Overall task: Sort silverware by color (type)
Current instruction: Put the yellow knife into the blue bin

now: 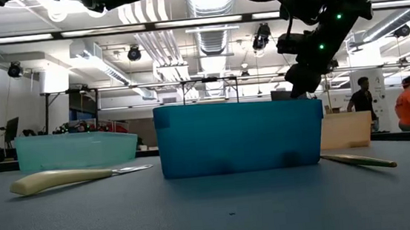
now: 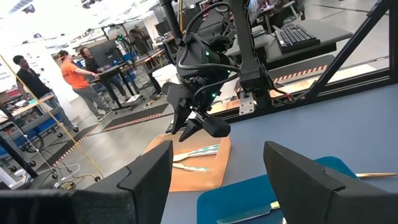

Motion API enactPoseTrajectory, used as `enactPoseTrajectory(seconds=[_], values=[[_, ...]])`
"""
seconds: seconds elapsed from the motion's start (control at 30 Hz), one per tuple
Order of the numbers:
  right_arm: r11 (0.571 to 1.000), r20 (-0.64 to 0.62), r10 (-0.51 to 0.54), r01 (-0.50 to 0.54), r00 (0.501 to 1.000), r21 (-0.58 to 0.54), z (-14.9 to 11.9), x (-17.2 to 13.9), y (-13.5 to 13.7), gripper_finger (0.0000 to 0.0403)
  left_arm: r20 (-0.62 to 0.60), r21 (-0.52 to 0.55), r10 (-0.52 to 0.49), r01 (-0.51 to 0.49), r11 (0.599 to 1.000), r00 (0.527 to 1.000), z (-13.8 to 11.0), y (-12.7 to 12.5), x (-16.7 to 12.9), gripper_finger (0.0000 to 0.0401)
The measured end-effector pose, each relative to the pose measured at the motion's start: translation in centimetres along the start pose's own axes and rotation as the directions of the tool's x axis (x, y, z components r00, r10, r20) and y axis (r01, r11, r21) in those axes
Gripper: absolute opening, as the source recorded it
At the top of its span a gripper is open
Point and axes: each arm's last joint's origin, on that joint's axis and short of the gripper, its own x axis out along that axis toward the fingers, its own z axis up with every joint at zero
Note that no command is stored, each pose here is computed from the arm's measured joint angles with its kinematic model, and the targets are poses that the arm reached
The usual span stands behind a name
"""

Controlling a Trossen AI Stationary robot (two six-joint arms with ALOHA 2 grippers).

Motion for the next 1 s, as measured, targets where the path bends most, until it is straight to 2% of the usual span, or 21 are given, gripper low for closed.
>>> enactPoseTrajectory(seconds=[0.13, 0.4, 0.5, 0.6, 0.8, 1.0], values=[[0.999, 0.009, 0.004, -0.005, 1.0, 0.036, 0.2, -0.2, 0.0, 0.0121, 0.0, 0.0, 0.0, 0.0, 1.0, 1.0, 0.0, 0.0, 0.0, 0.0233], [0.983, 0.126, 0.045, -0.066, 0.991, 0.171, 3.3, -2.6, 0.2, 0.0121, -0.005, -0.018, 0.001, -0.001, 1.0, 1.0, 0.0, 0.0, 0.0, 0.0233], [0.982, 0.174, 0.08, -0.108, 0.981, 0.156, 4.2, -3.9, 0.9, 0.0121, -0.007, -0.061, 0.0, -0.001, 0.998, 1.0, -0.1, 0.0, 0.0, 0.0233], [0.981, 0.217, 0.122, -0.151, 0.969, 0.123, 4.8, -5.3, 1.7, 0.0121, -0.018, -0.155, -0.004, 0.001, 0.988, 1.0, -0.2, -0.1, 0.0, 0.0233], [0.973, 0.286, 0.201, -0.224, 0.937, 0.047, 5.1, -7.8, 3.6, 0.0121, -0.116, -0.378, -0.045, -0.002, 0.926, 0.992, -1.2, -0.6, -0.2, 0.0233], [0.982, 0.342, 0.175, -0.187, 0.923, 0.003, 4.4, -10.2, 5.3, 0.0121, -0.165, -0.583, -0.103, -0.013, 0.812, 0.981, -1.5, -1.6, -0.7, 0.0223]])
